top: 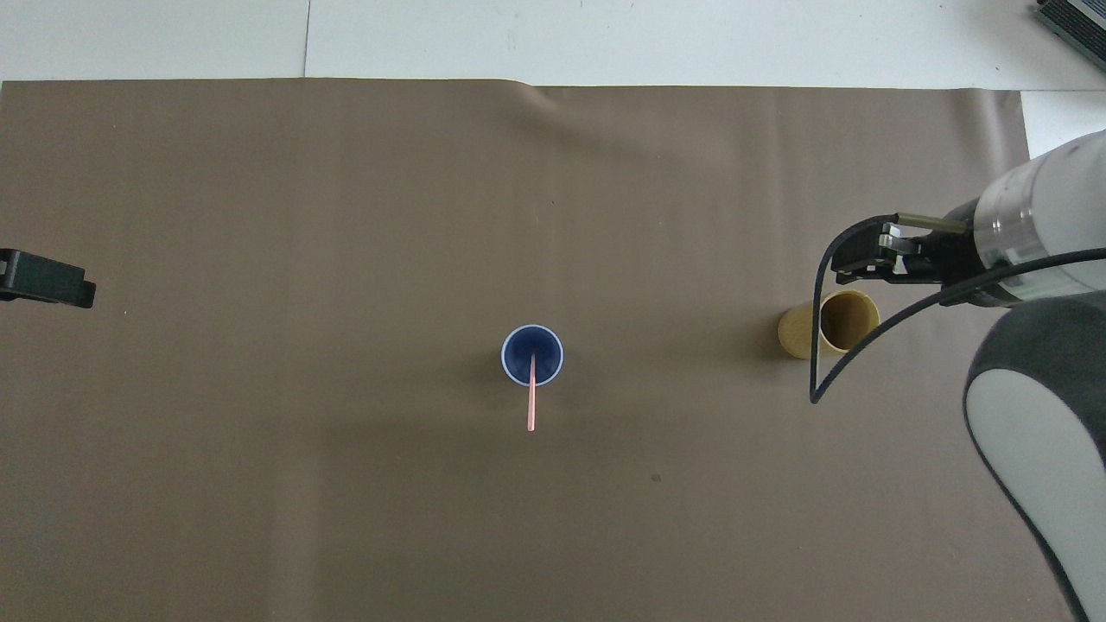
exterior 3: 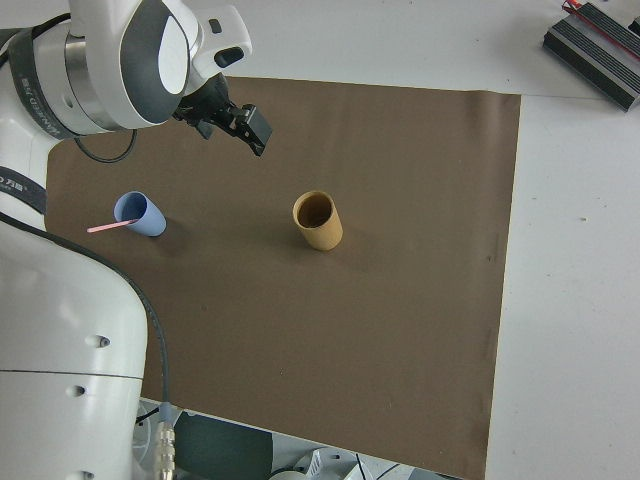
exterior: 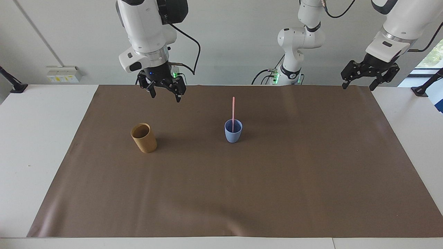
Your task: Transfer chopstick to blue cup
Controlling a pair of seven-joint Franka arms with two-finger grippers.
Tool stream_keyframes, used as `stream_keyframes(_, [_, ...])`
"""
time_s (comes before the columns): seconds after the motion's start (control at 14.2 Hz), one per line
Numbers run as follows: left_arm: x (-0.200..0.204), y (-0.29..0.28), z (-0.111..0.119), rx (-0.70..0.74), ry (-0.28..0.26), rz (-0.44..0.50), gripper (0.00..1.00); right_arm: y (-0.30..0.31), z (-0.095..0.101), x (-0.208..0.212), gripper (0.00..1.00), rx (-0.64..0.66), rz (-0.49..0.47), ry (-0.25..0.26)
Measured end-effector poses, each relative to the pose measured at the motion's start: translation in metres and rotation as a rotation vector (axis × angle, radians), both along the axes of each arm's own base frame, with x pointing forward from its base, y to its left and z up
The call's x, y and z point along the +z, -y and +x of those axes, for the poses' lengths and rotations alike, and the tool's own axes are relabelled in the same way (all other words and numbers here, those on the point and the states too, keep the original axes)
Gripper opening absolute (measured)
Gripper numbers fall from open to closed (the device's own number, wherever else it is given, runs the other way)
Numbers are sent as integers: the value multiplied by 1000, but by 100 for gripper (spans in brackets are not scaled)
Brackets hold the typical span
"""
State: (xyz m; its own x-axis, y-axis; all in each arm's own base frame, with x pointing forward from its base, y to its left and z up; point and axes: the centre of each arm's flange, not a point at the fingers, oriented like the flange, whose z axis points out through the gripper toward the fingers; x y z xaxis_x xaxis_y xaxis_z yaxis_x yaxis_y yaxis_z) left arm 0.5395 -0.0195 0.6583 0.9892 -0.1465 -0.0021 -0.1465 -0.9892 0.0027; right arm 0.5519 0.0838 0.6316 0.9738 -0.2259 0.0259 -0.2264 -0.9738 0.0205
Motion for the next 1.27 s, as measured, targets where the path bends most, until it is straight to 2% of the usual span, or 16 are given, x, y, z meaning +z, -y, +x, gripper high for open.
stream_keyframes(0.35, [0, 1, 0, -3, 0, 0, 100, 72, -13, 17, 100, 75, -2, -31])
stream_keyframes(0.49, [0, 2, 0, -4, 0, 0, 100, 90, -21, 29, 100, 80, 1, -23])
stream_keyframes(0.7, [0, 0, 0, 0, 0, 0, 100, 90, -35, 45, 100, 141, 4, -30])
stream_keyframes(0.92, [0, 0, 0, 2, -1, 0, 100, 90, -36, 43, 100, 214, 4, -37])
stream_keyframes(1.27, [0, 0, 0, 2, -3, 0, 100, 91, -33, 34, 100, 211, 4, -42])
